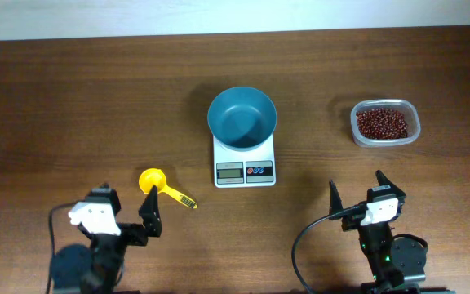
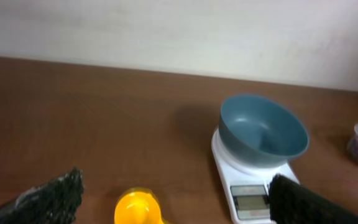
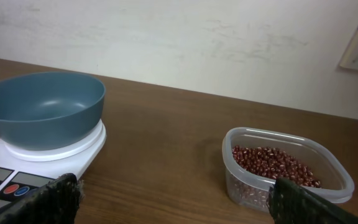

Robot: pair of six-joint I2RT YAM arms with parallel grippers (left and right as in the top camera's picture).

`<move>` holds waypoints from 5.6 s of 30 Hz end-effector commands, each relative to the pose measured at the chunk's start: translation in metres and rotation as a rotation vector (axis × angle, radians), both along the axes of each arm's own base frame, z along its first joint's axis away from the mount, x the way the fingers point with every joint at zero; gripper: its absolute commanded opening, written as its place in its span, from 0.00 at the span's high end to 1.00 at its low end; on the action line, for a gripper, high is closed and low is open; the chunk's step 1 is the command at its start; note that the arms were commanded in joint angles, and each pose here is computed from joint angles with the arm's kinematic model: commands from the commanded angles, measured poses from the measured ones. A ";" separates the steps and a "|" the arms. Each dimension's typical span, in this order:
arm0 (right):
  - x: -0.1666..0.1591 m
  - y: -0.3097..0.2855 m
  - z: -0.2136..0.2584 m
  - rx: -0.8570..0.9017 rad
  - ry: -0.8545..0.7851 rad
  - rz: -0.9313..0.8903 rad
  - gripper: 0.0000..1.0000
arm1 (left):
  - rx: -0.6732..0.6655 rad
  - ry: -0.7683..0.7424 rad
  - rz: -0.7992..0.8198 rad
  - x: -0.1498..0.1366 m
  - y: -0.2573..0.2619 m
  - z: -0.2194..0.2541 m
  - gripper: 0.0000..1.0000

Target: Scoop item into bowl and weigh 50g on scale

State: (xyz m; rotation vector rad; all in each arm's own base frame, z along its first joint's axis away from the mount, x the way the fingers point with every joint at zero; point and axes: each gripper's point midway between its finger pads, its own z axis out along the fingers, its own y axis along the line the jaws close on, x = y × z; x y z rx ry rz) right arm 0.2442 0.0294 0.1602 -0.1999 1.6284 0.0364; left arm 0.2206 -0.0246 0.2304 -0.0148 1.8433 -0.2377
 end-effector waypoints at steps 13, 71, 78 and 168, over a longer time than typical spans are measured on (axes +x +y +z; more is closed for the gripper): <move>0.000 0.000 -0.002 0.003 0.001 -0.003 0.01 | -0.287 0.812 -0.360 0.010 -0.067 -0.049 0.01; 0.000 0.000 -0.002 0.003 0.001 -0.003 0.01 | -0.198 1.188 0.556 0.045 0.041 -0.237 0.01; 0.000 0.000 -0.002 0.003 0.001 -0.003 0.01 | -0.198 1.191 0.555 0.043 0.041 -0.239 0.15; 0.000 0.000 -0.002 0.003 0.001 -0.003 0.01 | -0.835 1.190 0.537 -0.015 -0.031 -0.062 1.00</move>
